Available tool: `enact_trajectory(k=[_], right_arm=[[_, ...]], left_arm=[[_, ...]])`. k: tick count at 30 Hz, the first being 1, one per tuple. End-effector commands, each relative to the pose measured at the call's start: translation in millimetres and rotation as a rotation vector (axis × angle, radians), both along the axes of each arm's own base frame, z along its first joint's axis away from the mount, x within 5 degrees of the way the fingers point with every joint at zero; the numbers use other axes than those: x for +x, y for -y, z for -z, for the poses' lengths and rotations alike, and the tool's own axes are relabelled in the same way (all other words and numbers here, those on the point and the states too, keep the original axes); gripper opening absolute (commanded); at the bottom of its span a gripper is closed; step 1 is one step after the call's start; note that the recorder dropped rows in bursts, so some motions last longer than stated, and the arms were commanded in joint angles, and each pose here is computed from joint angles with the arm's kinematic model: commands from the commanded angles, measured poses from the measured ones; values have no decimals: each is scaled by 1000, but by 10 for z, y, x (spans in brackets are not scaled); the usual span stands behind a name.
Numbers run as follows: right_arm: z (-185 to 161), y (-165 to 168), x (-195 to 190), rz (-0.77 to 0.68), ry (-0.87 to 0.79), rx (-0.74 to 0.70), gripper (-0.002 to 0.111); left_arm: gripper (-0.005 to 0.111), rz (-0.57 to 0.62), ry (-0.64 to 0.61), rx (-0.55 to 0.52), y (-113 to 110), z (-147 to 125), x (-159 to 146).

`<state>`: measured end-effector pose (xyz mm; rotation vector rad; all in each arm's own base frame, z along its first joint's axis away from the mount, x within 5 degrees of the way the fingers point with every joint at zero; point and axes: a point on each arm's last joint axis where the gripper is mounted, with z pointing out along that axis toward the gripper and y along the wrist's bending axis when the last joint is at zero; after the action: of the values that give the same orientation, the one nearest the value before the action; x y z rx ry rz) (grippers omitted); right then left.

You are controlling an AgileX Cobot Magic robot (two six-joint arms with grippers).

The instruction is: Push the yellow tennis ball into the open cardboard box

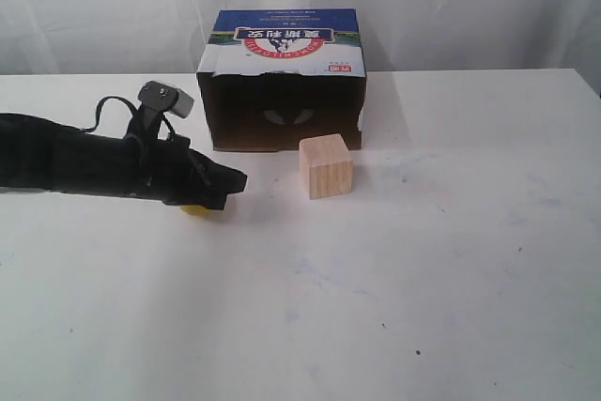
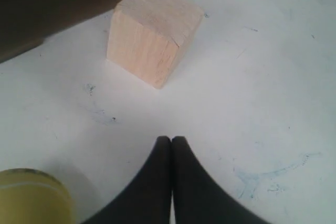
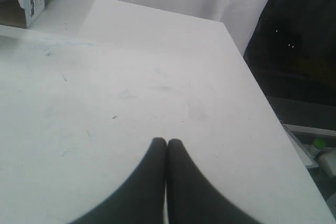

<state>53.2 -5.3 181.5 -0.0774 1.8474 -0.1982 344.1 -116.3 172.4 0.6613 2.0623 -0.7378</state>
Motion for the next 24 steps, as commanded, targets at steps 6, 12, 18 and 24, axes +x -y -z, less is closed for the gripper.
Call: enact_trajectory(k=[6,12,18,24], right_arm=[[-7,0,1,1,18,5,0],[-7,0,1,1,18,5,0],[-7,0,1,1,18,5,0],[-7,0,1,1,18,5,0]], left_arm=[[0,-142,50,119,-151,-147,56],[0,-175,32,122,-172,-141,63],[0,-193,-12,155,-192,22,94],[0,-157,-86,141,-151,302,109]])
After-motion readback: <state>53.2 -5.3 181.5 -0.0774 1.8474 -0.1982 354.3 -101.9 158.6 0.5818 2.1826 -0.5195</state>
